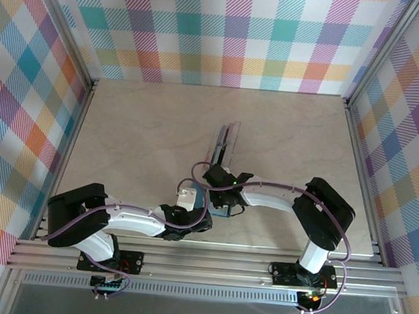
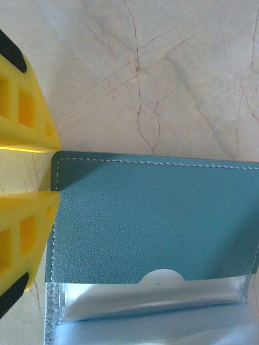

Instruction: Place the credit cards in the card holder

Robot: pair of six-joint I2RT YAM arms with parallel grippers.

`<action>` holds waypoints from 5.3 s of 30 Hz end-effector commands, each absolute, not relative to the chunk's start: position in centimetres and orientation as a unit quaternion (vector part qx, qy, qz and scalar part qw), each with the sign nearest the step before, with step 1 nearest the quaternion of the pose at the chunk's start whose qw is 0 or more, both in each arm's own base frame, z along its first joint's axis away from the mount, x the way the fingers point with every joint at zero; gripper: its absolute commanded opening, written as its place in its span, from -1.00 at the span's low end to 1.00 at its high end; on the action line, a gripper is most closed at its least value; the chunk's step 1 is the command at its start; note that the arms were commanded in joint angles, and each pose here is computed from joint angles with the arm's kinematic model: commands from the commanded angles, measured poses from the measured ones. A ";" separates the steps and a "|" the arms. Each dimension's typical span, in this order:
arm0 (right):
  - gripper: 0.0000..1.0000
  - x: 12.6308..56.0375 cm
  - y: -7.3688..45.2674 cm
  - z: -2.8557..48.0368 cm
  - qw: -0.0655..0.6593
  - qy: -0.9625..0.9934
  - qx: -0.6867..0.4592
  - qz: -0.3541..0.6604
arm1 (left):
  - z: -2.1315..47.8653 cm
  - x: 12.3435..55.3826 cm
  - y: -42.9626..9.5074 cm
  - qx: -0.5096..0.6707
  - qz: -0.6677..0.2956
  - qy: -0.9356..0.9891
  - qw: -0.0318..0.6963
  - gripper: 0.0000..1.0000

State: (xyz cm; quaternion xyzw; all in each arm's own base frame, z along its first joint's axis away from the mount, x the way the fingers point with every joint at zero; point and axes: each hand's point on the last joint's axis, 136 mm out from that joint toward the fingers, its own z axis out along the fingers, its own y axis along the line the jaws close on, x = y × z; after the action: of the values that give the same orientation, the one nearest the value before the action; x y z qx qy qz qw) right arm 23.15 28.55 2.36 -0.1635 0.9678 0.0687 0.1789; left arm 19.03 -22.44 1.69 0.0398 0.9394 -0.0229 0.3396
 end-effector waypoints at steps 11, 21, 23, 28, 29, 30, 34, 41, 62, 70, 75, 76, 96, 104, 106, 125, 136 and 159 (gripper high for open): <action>-1.00 22.1 30.3 4.0 0.161 0.964 -0.186 0.104 | -0.1 17.1 -21.9 0.056 -0.012 0.949 0.309 -0.53; -0.78 22.0 33.8 5.7 0.144 0.955 -0.198 0.170 | -0.1 16.7 -22.6 0.057 -0.024 0.950 0.307 -0.53; -0.71 22.0 34.5 5.8 0.139 0.953 -0.199 0.183 | -0.2 16.6 -22.7 0.054 -0.031 0.950 0.305 -0.54; -0.41 21.9 35.3 5.7 0.129 0.950 -0.195 0.207 | -0.1 16.4 -22.6 0.049 -0.040 0.951 0.303 -0.53; -0.36 21.8 35.4 5.8 0.128 0.949 -0.196 0.210 | -0.1 16.4 -22.6 0.047 -0.041 0.951 0.303 -0.53; -0.33 21.7 35.6 5.6 0.124 0.948 -0.198 0.216 | 0.0 16.4 -22.5 0.047 -0.043 0.951 0.303 -0.52; -0.22 21.2 36.3 5.5 0.114 0.943 -0.199 0.241 | 0.6 16.3 -22.0 0.042 -0.044 0.950 0.307 -0.49; 0.08 21.0 37.3 6.1 0.113 0.933 -0.208 0.271 | 2.1 16.3 -20.9 0.029 -0.053 0.946 0.319 -0.37; 0.34 21.4 37.6 5.9 0.112 0.934 -0.224 0.255 | 8.2 16.6 -17.8 -0.008 -0.129 0.933 0.336 -0.09; 0.38 18.7 39.5 7.6 0.080 0.890 -0.251 0.373 | 9.1 18.3 -18.5 -0.040 -0.196 0.930 0.310 -0.17; 0.38 18.0 39.5 8.0 0.063 0.874 -0.252 0.412 | 11.5 19.8 -17.7 -0.068 -0.237 0.917 0.315 -0.24; 0.36 18.1 39.3 7.7 0.063 0.876 -0.249 0.407 | 11.8 20.1 -17.7 -0.070 -0.242 0.915 0.315 -0.26; -0.71 18.5 37.5 3.9 0.053 0.900 -0.239 0.361 | 11.2 27.6 -25.0 -0.066 -0.341 0.910 0.228 -0.76; -0.85 18.6 36.7 4.2 0.062 0.905 -0.236 0.348 | 8.5 28.4 -26.8 -0.064 -0.344 0.917 0.193 -0.79; -0.86 18.6 36.6 4.3 0.064 0.907 -0.235 0.344 | 7.6 28.4 -26.6 -0.068 -0.335 0.921 0.186 -0.79; -0.75 20.3 35.5 5.7 0.101 0.922 -0.226 0.297 | 3.9 26.3 -22.5 -0.079 -0.261 0.942 0.196 -0.82; -0.76 27.0 34.1 8.4 0.189 0.946 -0.170 0.201 | 2.3 25.7 -22.0 -0.065 -0.241 0.951 0.185 -0.82; -0.78 32.1 30.3 5.1 0.202 0.968 -0.116 0.095 | 3.2 26.3 -23.2 -0.015 -0.204 0.958 0.200 -0.84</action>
State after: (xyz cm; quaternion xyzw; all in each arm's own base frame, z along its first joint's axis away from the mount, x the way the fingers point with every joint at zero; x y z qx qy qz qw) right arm 30.67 31.71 4.61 -0.1362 0.9666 0.1128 0.1857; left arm 26.07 -22.83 2.97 -0.0328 0.9557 -0.2160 0.1975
